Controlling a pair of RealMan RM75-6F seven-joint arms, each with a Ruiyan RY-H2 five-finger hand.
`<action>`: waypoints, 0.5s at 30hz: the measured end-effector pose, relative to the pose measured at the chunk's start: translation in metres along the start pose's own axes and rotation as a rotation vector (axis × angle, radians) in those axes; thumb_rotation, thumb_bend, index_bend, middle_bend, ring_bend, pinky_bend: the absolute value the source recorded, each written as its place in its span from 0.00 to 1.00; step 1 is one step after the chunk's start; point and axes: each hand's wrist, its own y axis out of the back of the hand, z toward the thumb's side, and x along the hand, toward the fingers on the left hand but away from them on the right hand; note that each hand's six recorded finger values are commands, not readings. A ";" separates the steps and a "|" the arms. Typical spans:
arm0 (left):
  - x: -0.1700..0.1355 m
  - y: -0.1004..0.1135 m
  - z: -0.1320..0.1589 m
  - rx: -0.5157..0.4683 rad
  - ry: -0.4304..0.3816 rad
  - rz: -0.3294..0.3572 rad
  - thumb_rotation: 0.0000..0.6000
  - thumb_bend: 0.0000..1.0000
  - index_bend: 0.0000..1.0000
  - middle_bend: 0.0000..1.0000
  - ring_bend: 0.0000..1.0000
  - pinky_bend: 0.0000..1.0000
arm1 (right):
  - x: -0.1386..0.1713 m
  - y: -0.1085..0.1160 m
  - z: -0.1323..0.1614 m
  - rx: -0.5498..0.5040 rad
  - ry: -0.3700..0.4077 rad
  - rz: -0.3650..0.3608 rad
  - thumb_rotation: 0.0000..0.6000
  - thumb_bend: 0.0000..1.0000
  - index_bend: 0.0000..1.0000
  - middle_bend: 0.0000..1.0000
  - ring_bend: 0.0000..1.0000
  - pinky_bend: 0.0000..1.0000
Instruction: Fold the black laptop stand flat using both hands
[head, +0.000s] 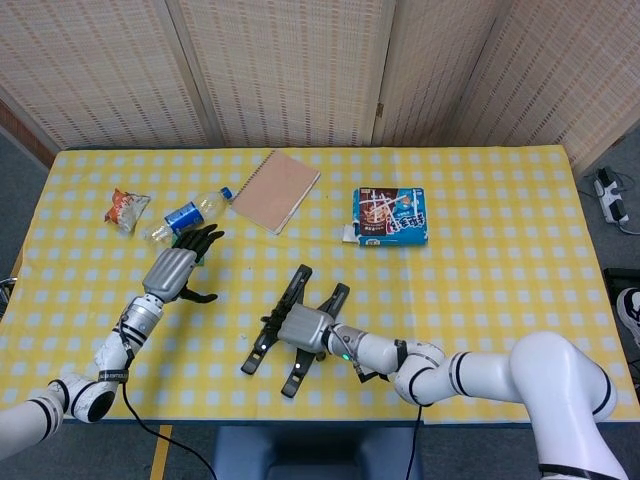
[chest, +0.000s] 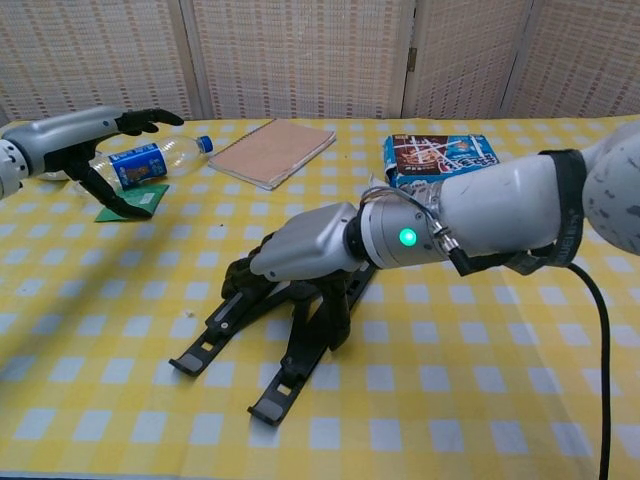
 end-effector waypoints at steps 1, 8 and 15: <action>0.000 0.000 -0.001 -0.001 0.001 -0.001 1.00 0.14 0.00 0.00 0.00 0.00 | -0.001 0.000 -0.001 0.003 -0.002 0.003 1.00 0.12 0.00 0.00 0.00 0.00; -0.002 -0.002 -0.004 -0.003 0.008 -0.003 1.00 0.14 0.00 0.00 0.00 0.00 | -0.007 -0.004 -0.003 0.021 -0.002 0.030 1.00 0.12 0.00 0.00 0.00 0.00; -0.002 -0.002 -0.006 -0.004 0.014 0.000 1.00 0.14 0.00 0.00 0.00 0.00 | -0.012 -0.004 -0.006 0.033 -0.011 0.036 1.00 0.12 0.00 0.00 0.00 0.00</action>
